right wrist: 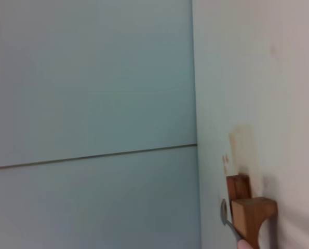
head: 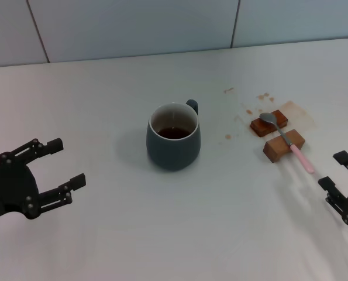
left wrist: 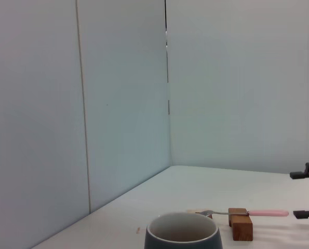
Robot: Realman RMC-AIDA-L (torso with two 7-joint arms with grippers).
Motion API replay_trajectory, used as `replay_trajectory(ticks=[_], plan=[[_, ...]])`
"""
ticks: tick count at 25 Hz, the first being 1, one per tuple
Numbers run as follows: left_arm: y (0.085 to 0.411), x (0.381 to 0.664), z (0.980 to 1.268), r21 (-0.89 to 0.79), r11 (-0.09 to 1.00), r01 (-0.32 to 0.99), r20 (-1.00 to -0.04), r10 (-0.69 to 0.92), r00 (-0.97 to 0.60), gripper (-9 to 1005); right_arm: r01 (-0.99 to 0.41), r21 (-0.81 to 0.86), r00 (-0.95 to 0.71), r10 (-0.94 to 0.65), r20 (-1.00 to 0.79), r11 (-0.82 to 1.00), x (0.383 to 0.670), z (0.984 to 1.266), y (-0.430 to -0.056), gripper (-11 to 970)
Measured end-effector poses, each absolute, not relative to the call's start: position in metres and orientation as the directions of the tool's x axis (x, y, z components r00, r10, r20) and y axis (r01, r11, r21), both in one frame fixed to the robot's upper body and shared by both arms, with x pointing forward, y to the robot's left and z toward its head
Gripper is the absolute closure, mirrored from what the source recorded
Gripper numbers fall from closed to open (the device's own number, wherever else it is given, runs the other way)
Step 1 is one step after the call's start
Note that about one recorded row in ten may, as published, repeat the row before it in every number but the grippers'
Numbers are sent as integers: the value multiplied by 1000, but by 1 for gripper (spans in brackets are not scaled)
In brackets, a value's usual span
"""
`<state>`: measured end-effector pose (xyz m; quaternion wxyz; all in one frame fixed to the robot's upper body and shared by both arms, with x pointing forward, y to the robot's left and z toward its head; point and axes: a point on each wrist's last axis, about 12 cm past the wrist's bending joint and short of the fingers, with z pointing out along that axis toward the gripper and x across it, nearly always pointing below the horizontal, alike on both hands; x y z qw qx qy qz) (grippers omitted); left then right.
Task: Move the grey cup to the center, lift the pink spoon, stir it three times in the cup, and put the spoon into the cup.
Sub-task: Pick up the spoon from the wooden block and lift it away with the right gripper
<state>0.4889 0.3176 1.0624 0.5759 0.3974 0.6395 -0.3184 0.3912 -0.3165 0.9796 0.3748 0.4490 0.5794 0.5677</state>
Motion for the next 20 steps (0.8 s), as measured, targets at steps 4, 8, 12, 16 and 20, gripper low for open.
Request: replay_trajectory(ticks=[4, 8, 12, 16, 20], plan=[[318, 488, 1062, 49, 484, 874, -990, 137, -20, 186, 111, 993, -334, 940, 68, -32, 398, 978, -314, 190], [318, 488, 1063, 49, 488, 872, -991, 132, -18, 186, 122, 992, -355, 933, 57, -14, 407, 978, -311, 190], [318, 487, 1062, 48, 488, 871, -991, 131, -19, 185, 128, 992, -365, 930, 52, -5, 411, 978, -310, 190], [318, 486, 1062, 46, 490, 871, -992, 126, -18, 185, 142, 990, -368, 929, 41, 12, 415, 976, -311, 190], [318, 486, 1062, 46, 490, 871, -992, 126, -18, 185, 141, 990, -382, 924, 36, 20, 420, 977, -308, 190]])
